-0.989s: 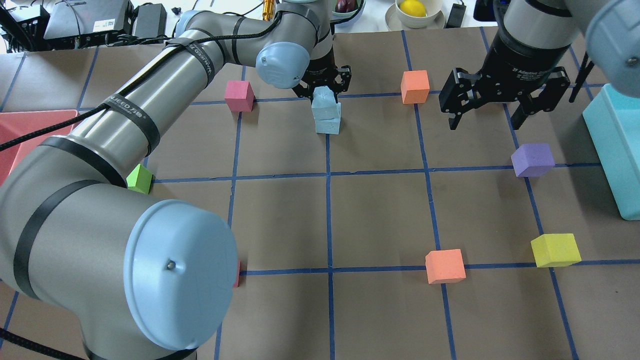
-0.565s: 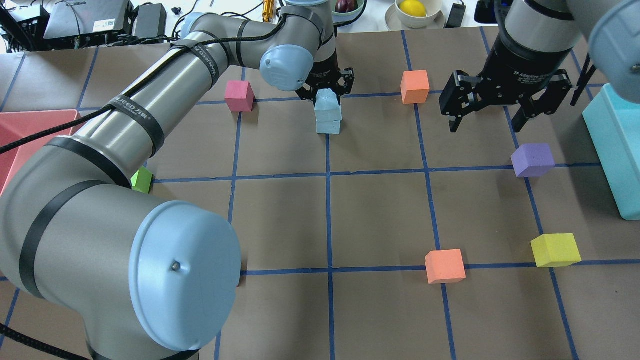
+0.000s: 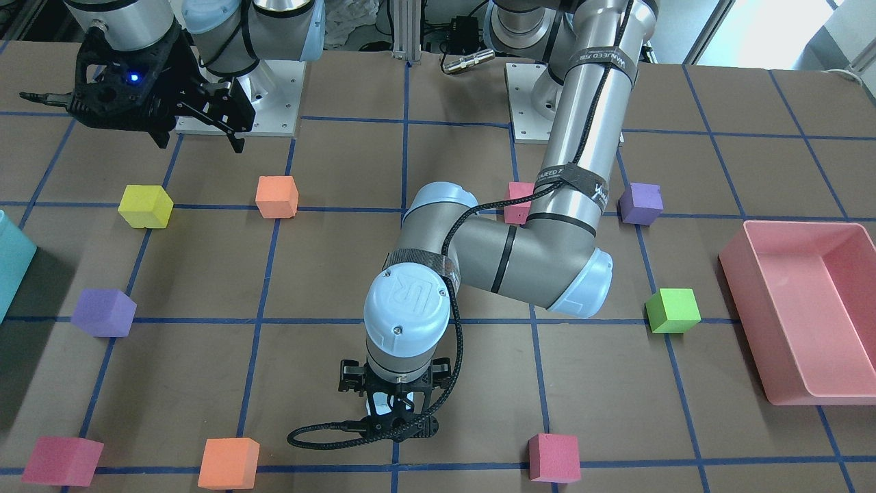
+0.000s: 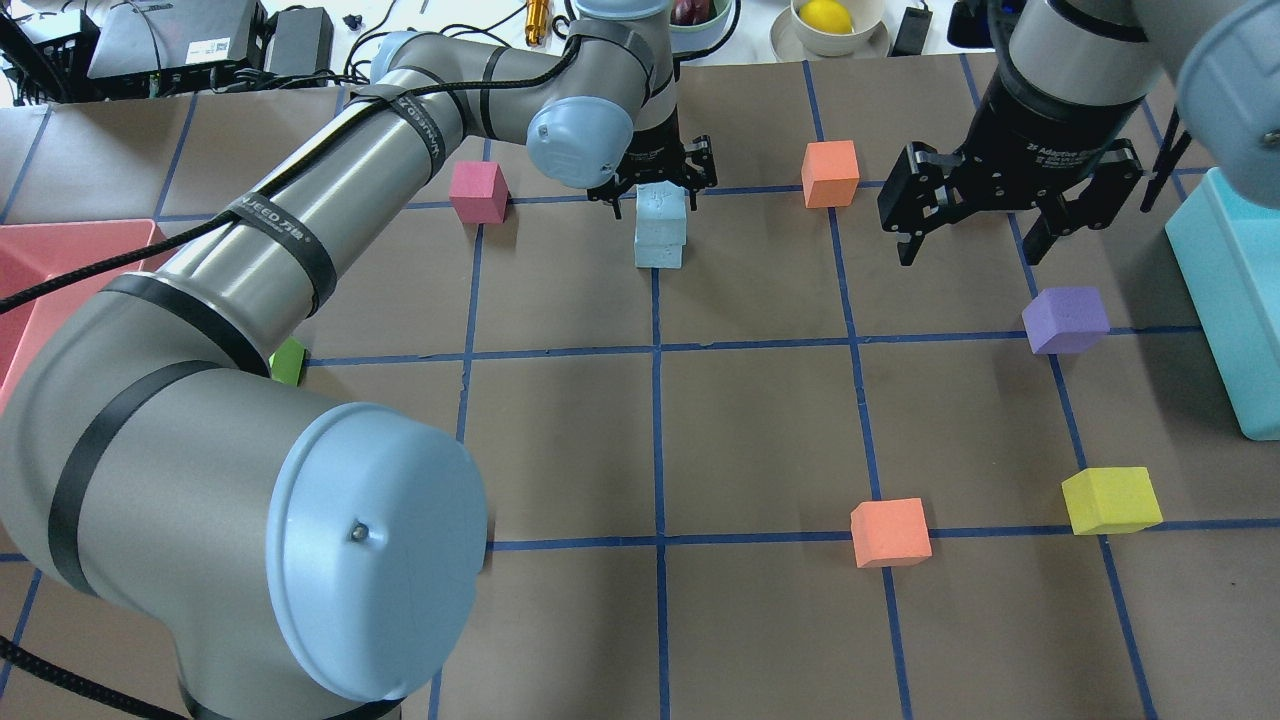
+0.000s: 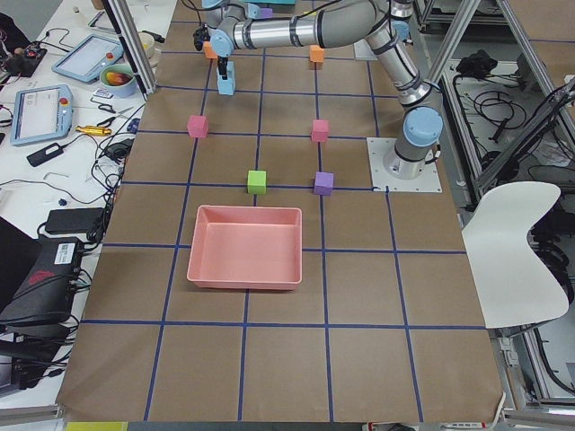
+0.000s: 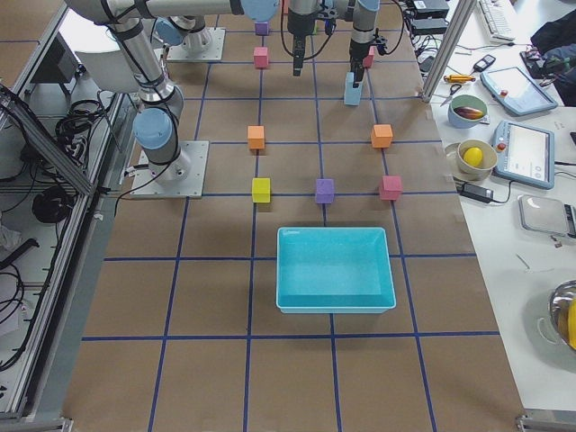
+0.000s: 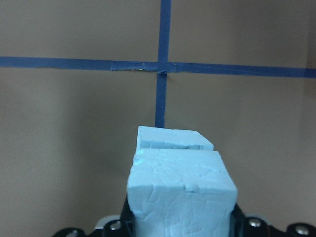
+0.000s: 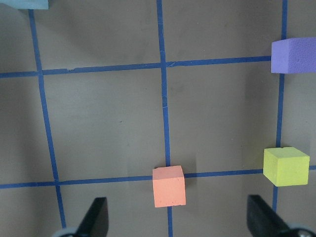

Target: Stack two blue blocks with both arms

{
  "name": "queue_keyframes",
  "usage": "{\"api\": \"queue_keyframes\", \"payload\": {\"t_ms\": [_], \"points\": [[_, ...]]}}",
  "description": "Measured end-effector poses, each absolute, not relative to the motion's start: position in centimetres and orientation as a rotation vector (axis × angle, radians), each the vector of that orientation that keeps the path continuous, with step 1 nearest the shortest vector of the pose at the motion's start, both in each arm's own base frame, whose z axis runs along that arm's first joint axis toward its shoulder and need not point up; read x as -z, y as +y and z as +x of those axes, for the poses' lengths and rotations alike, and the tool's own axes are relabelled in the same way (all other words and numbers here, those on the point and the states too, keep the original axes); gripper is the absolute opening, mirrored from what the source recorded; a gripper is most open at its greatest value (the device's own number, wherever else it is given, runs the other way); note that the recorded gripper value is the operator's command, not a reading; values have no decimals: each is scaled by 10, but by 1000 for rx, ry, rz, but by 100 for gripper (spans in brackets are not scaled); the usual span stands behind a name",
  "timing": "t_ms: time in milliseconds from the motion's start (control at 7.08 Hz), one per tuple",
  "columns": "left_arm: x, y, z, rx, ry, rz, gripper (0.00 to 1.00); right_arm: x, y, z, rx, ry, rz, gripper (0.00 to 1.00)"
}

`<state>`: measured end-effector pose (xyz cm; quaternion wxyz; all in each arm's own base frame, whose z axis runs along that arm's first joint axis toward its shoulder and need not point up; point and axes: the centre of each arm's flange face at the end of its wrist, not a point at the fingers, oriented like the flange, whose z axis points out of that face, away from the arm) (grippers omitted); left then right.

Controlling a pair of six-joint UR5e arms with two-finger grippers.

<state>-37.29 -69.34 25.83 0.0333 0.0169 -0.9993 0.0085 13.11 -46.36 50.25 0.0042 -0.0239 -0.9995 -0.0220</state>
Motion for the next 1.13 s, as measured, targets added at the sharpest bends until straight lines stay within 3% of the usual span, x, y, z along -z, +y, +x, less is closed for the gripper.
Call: {"api": "queue_keyframes", "payload": {"t_ms": [565,707,1130], "points": [[-323,-690,-319,8,-3086,-79,100,-503,-465,131,54,-3135,-67,100],[-359,-680,-281,86,-3092,-164,92,-503,-465,132,51,-3136,-62,100],[-454,-608,-178,249,-3097,-365,94,-502,-466,133,54,-3136,-58,100]]}}
